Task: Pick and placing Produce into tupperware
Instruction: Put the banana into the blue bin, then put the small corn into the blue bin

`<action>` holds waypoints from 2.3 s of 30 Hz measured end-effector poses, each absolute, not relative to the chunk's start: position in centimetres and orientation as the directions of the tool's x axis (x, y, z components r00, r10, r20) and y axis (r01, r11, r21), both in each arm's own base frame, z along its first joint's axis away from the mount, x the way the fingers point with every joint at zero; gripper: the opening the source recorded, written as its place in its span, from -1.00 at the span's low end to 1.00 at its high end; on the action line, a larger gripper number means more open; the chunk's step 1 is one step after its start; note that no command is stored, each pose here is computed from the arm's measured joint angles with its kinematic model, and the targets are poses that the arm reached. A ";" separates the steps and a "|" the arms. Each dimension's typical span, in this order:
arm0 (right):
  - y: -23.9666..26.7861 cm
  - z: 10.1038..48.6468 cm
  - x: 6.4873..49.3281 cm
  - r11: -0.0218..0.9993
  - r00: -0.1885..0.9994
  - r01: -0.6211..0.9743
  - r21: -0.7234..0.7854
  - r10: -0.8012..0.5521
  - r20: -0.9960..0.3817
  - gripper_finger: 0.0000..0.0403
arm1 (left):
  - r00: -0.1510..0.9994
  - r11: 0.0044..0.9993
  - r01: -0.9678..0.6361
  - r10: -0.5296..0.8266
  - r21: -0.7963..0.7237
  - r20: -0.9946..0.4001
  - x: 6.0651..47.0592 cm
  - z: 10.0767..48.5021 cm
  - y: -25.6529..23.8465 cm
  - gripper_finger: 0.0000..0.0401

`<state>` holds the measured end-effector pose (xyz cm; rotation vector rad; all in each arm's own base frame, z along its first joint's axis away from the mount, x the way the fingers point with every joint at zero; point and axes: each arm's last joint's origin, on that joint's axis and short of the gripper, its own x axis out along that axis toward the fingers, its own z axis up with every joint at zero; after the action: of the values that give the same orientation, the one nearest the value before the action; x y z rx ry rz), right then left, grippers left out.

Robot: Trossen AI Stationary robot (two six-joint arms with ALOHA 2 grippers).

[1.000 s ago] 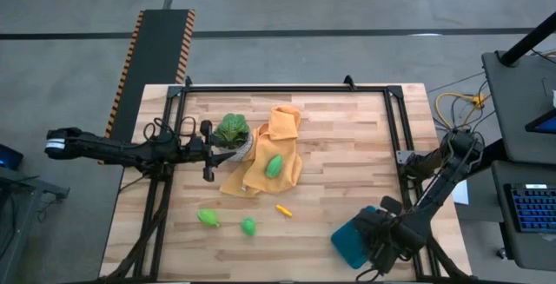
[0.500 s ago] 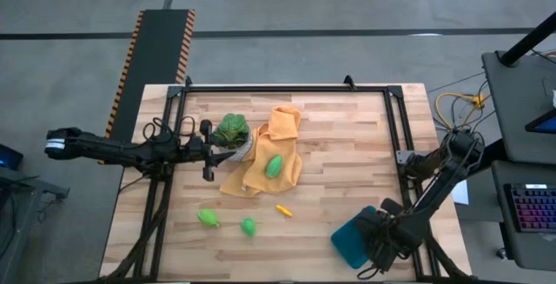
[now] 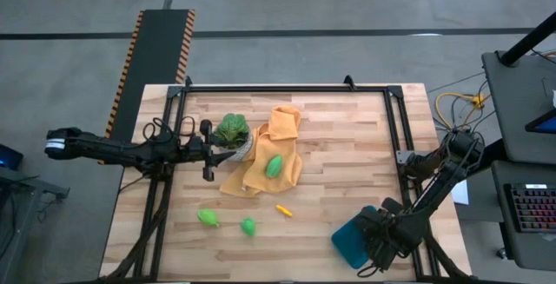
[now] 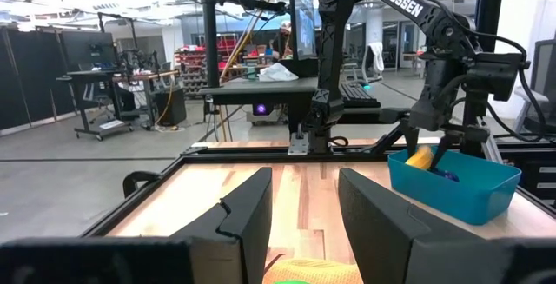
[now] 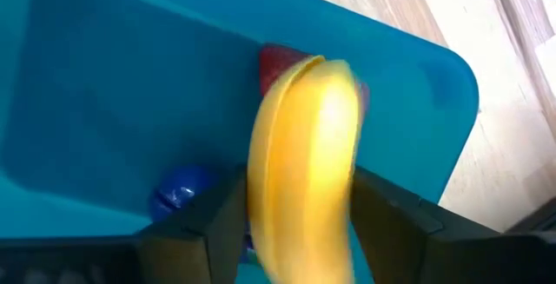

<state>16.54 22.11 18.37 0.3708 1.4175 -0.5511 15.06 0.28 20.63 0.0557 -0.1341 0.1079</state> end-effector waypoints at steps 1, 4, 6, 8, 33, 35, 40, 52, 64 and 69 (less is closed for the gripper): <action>22.1 18.4 16.5 0.821 0.062 0.566 -0.079 -0.138 -0.989 -0.06 | 0.985 0.993 -0.111 0.104 0.047 0.136 15.1 20.6 0.3 -0.40; 22.2 18.4 16.6 0.821 0.062 0.565 -0.078 -0.137 -0.989 0.00 | 0.985 0.993 -0.111 0.104 0.047 0.136 15.1 20.6 0.3 -0.40; 22.2 18.4 16.6 0.821 0.062 0.565 -0.078 -0.137 -0.989 0.03 | 0.985 0.993 -0.111 0.104 0.047 0.136 15.1 20.6 0.3 -0.40; 22.1 18.5 16.6 0.822 0.062 0.564 -0.079 -0.138 -0.989 0.05 | 0.985 0.993 -0.111 0.104 0.046 0.135 15.1 20.6 0.3 -0.40; 24.5 26.4 20.8 0.928 0.763 0.316 -0.197 -0.372 -0.528 0.06 | 0.984 0.993 -0.111 0.104 0.044 0.143 15.0 20.6 0.3 -0.40; 24.7 27.0 21.2 0.919 0.805 0.323 -0.227 -0.392 -0.445 0.07 | 0.984 0.993 -0.111 0.104 0.043 0.144 15.0 20.6 0.3 -0.40; 24.8 27.0 21.9 0.905 0.830 0.328 -0.269 -0.413 -0.376 0.06 | 0.984 0.993 -0.111 0.103 0.043 0.143 15.0 20.6 0.3 -0.40; 23.4 25.3 26.4 0.982 0.831 0.091 -0.167 -0.167 -0.530 0.06 | 0.983 0.993 -0.111 0.103 0.042 0.150 15.0 20.7 0.3 -0.40; 16.1 22.2 31.8 0.999 0.806 -0.040 -0.037 0.010 -0.591 0.07 | 0.983 0.993 -0.111 0.103 0.042 0.150 15.0 20.7 0.3 -0.40; 12.7 21.2 33.0 0.998 0.771 0.020 0.066 0.027 -0.637 0.07 | 0.984 0.993 -0.110 0.103 0.043 0.146 15.0 20.6 0.3 -0.40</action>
<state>33.01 12.73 21.17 0.0700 0.6913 0.0036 15.01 0.28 20.60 0.0506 -0.1446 0.1075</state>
